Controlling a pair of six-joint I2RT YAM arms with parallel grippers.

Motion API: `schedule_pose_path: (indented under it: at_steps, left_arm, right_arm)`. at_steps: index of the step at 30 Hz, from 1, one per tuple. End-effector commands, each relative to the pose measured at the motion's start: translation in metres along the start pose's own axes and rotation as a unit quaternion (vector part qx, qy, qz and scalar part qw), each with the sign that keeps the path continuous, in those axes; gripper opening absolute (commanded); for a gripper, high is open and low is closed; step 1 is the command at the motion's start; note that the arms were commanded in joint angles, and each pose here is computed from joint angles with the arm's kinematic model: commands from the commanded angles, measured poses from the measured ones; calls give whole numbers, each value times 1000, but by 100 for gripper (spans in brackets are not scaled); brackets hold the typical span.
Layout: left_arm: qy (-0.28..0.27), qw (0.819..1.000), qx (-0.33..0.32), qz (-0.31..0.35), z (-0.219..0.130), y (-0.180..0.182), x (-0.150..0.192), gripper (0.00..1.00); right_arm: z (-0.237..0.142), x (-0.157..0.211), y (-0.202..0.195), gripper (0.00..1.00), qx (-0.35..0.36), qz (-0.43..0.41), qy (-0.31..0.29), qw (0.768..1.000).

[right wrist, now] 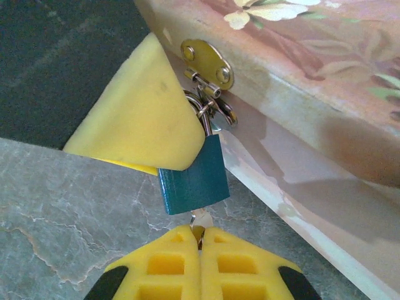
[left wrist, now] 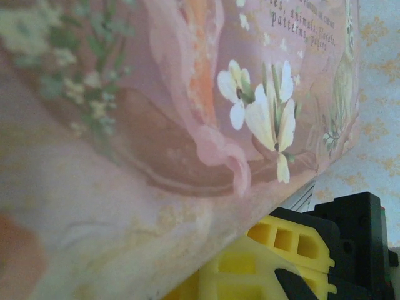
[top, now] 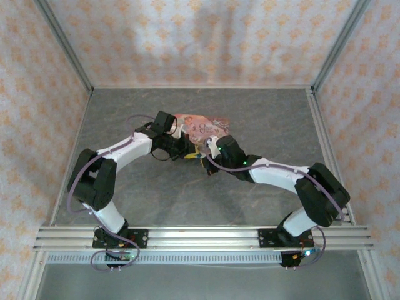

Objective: Unlock the padlock with the key

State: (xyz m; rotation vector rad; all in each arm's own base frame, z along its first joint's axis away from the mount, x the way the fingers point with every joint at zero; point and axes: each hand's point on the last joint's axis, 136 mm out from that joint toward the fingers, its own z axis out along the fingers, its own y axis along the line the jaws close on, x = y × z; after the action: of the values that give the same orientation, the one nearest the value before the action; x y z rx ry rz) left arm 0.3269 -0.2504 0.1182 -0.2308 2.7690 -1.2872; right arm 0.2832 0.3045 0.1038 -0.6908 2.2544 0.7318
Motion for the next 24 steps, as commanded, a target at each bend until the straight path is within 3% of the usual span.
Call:
schedule_pose_path:
  at_steps: [1,9,24]
  left_arm:
    - [-4,998,43,40,-10,-30,-4,0]
    - [0,998,39,54,-10,-29,-1,0]
    - [0,997,42,72,-11,-24,6,0]
  right_arm:
    - [-1,-18,15,0,-39,3,-26,999]
    - [1,-22,20,0,-93,63,-33,993]
    - [-4,-49,31,0,-219,204,-72,952]
